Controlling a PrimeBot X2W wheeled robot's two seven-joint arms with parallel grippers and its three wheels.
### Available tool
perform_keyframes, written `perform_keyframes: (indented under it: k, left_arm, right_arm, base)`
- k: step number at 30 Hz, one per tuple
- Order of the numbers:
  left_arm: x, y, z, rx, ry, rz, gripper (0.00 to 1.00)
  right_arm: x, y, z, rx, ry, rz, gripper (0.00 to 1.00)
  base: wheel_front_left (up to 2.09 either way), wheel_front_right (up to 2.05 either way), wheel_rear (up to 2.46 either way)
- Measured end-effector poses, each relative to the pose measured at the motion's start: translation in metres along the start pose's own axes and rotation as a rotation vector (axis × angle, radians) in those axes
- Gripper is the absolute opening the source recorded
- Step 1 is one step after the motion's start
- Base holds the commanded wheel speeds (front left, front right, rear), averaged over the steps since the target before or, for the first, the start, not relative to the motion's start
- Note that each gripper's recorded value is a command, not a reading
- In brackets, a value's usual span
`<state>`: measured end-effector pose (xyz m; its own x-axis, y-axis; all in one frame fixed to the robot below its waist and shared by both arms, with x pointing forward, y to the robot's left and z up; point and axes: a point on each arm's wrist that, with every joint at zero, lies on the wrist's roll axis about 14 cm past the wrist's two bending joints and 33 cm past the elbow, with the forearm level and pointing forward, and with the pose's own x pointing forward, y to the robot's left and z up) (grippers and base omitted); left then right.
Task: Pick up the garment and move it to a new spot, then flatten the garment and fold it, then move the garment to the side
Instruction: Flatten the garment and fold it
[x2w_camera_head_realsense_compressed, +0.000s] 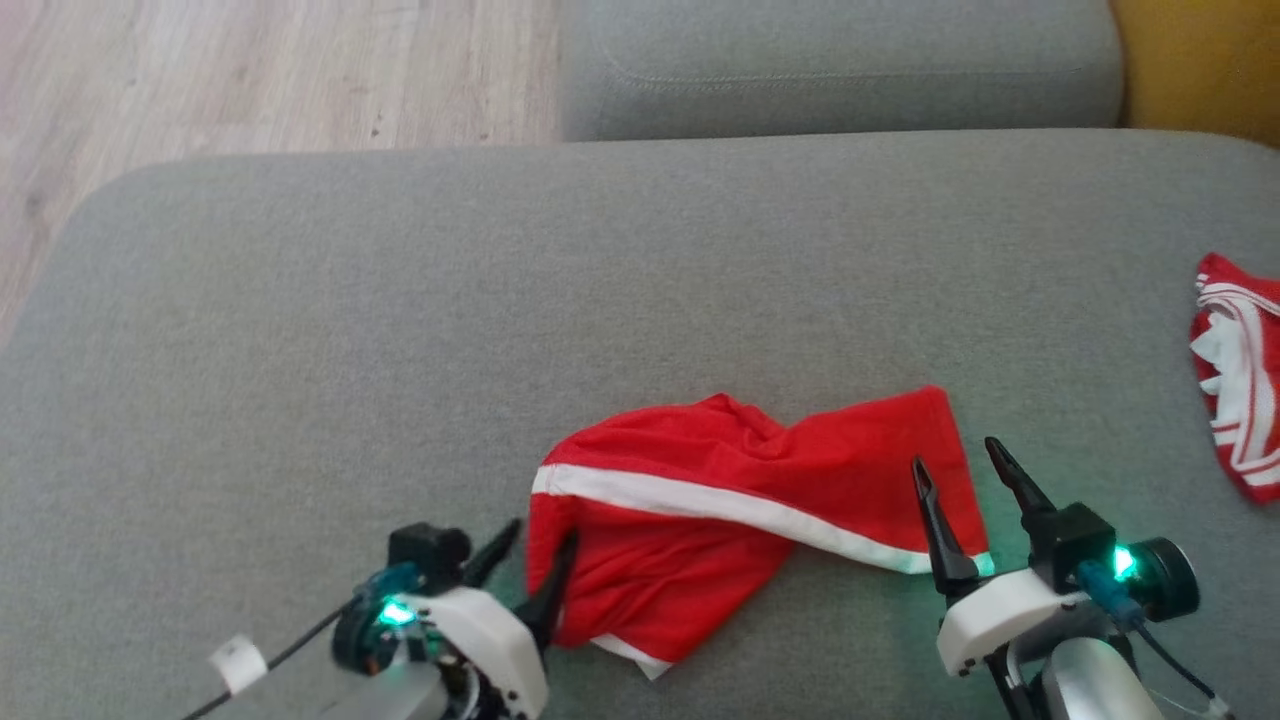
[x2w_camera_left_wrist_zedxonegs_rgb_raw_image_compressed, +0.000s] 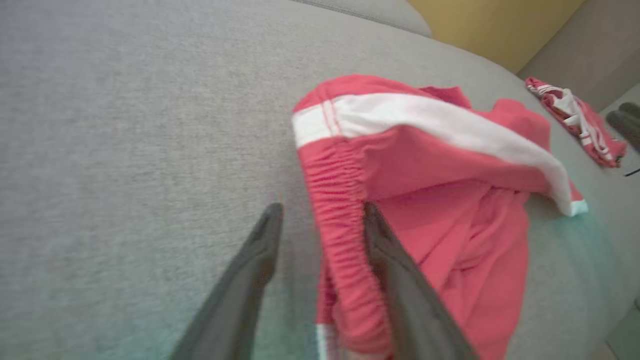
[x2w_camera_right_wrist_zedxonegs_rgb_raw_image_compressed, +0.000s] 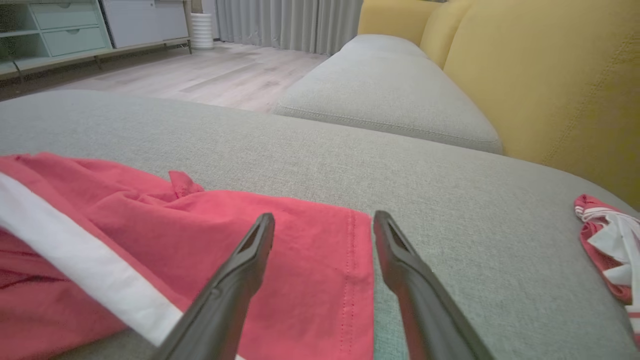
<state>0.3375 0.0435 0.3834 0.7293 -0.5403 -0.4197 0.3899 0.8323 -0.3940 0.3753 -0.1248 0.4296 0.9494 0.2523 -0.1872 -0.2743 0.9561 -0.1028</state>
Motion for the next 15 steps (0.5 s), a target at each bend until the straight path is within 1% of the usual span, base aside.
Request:
perform_keyframes:
  k: [2, 6, 11, 15]
  left_arm:
    - [-0.002, 0.009, -0.002, 0.010, -0.006, 0.045, 1.00]
    - [-0.008, 0.025, 0.004, -0.027, -0.058, 0.137, 1.00]
    - [-0.027, 0.049, 0.040, 0.026, -0.217, 0.264, 1.00]
    - [-0.053, 0.066, 0.035, 0.069, -0.264, 0.382, 1.00]
  right_arm:
    - [-0.002, -0.003, 0.002, 0.006, -0.008, -0.010, 1.00]
    - [-0.007, -0.010, 0.011, 0.029, -0.038, -0.039, 1.00]
    - [-0.011, -0.015, 0.022, 0.087, -0.083, -0.067, 1.00]
    - [-0.012, -0.017, 0.031, 0.128, -0.117, -0.077, 1.00]
  base:
    - [0.00, 0.00, 0.00]
    - [0.00, 0.00, 0.00]
    - [0.00, 0.00, 0.00]
    - [0.00, 0.00, 0.00]
